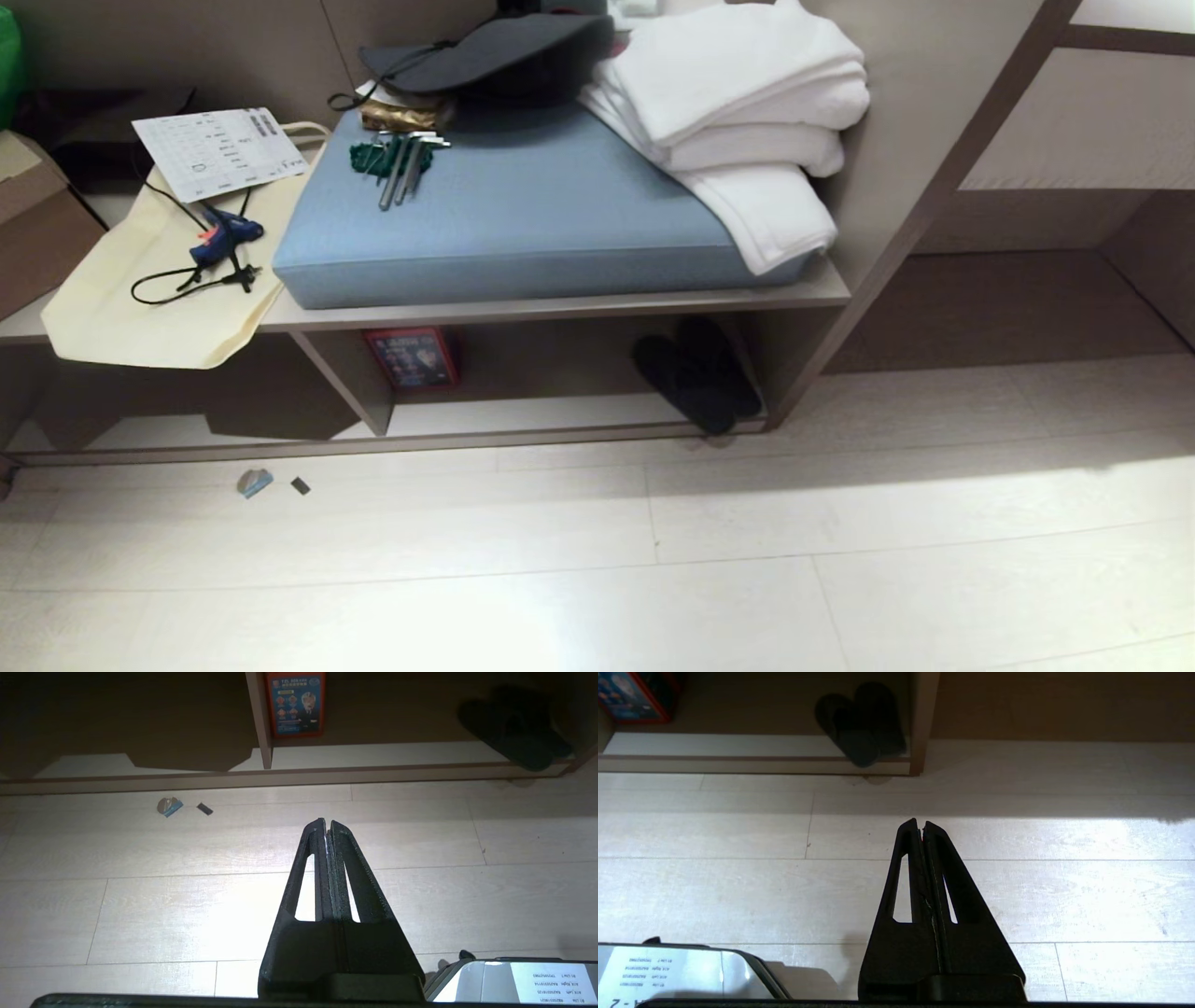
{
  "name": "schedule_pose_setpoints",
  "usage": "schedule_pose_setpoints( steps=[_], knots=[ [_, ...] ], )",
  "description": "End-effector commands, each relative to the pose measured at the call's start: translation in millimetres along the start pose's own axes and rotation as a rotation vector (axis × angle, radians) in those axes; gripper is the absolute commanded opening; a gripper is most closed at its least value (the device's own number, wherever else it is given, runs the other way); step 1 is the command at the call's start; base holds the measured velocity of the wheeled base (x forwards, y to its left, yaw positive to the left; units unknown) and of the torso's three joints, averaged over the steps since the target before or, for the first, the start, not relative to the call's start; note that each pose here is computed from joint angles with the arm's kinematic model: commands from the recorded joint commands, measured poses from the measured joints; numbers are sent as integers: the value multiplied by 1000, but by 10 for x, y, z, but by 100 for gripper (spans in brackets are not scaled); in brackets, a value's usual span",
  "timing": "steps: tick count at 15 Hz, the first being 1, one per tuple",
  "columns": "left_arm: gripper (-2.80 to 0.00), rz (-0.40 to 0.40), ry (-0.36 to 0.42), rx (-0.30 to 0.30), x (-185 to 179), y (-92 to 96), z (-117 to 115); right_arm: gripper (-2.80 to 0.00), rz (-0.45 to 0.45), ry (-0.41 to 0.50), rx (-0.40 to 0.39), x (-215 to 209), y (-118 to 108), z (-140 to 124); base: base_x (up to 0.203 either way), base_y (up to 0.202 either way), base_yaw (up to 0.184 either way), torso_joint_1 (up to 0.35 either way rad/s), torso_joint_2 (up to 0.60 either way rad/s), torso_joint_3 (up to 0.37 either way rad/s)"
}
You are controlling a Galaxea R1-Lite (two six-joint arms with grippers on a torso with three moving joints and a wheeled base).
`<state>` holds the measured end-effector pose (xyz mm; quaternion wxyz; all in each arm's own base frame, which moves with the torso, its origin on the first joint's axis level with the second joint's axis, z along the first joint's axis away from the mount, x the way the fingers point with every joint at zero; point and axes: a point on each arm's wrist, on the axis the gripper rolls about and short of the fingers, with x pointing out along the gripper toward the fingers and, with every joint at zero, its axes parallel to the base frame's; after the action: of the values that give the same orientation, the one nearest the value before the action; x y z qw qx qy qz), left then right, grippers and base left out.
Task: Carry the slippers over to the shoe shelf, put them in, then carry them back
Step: Pick up the slippers in the shoe cabinet
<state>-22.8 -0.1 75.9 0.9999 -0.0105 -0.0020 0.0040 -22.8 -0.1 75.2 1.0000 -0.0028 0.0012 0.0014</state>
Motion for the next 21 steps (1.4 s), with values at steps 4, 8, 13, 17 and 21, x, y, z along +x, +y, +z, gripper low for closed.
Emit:
schedule_pose_setpoints(
  steps=[4,8,13,17,21],
  knots=[
    [-280,1,0,0,0,0,1,-280,-2,2,-3,1,0,-1,0,0,0,4,1,-197],
    [-280,1,-1,0,0,0,1,-280,0,2,-13,1,0,0,0,0,0,4,3,-200],
    [-280,0,-1,0,0,0,1,-280,2,1,-19,1,0,1,0,0,0,3,5,-197],
    [-280,1,-1,0,0,0,1,-280,3,0,-16,0,1,1,0,0,0,2,4,-195],
    [-280,0,-1,0,0,0,1,-280,0,1,-19,1,0,1,0,0,0,-2,8,-197]
  ],
)
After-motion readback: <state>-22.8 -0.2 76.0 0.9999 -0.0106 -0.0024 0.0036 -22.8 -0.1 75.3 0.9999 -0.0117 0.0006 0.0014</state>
